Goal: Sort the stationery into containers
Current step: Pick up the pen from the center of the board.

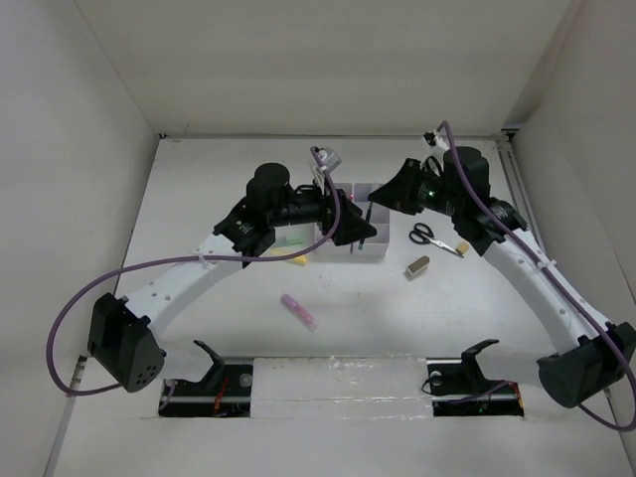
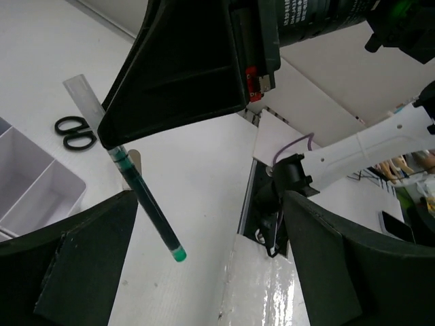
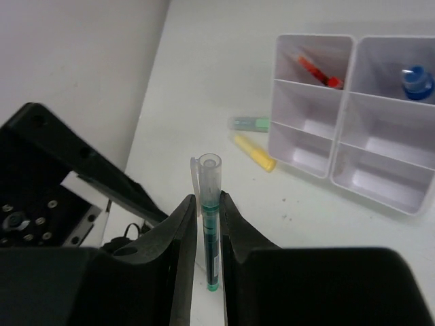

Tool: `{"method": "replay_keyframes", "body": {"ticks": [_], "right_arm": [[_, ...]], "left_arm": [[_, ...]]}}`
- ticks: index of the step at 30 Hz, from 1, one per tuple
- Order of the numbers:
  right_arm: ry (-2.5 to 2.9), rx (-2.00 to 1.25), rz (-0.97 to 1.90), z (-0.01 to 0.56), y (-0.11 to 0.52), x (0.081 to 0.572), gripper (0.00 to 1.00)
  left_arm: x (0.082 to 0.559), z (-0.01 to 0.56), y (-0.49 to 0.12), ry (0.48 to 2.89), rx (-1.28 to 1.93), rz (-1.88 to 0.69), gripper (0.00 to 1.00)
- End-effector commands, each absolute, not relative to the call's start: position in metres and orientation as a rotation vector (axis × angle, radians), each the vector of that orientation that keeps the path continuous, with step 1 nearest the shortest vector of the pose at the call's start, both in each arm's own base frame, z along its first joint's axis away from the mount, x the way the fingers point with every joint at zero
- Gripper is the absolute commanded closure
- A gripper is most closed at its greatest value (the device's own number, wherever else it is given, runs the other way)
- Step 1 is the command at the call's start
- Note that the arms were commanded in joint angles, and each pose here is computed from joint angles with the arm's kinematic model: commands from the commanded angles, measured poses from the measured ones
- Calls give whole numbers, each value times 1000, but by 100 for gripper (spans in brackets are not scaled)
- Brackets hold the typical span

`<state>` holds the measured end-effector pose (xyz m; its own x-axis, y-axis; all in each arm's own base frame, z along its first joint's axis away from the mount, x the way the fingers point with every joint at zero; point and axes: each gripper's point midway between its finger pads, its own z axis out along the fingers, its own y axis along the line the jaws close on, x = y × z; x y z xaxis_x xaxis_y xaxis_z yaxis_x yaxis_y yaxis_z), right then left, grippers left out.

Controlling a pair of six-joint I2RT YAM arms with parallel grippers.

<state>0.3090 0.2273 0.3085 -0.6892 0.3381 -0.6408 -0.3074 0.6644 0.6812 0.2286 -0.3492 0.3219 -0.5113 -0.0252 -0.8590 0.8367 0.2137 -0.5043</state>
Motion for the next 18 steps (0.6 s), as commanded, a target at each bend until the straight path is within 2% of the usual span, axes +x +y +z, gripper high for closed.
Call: {"method": "replay_keyframes", "body": {"ticks": [1,7,14,18], "right_arm": [[1901,-69,1141,353,241,302,100],[1850,-122,1233,370,256,288,100],[1843,-191,1312,376,279,266,100],[1834,-196,1312,377,284,264,100]], "left_arm": [[215,329,-353,1602,868,-1460,17],[215,324,-351,1610,865,-1448,31],[220,322,-350,1628,835,-1423,34],[226,320,-352,1630,818,-1408,72]]}}
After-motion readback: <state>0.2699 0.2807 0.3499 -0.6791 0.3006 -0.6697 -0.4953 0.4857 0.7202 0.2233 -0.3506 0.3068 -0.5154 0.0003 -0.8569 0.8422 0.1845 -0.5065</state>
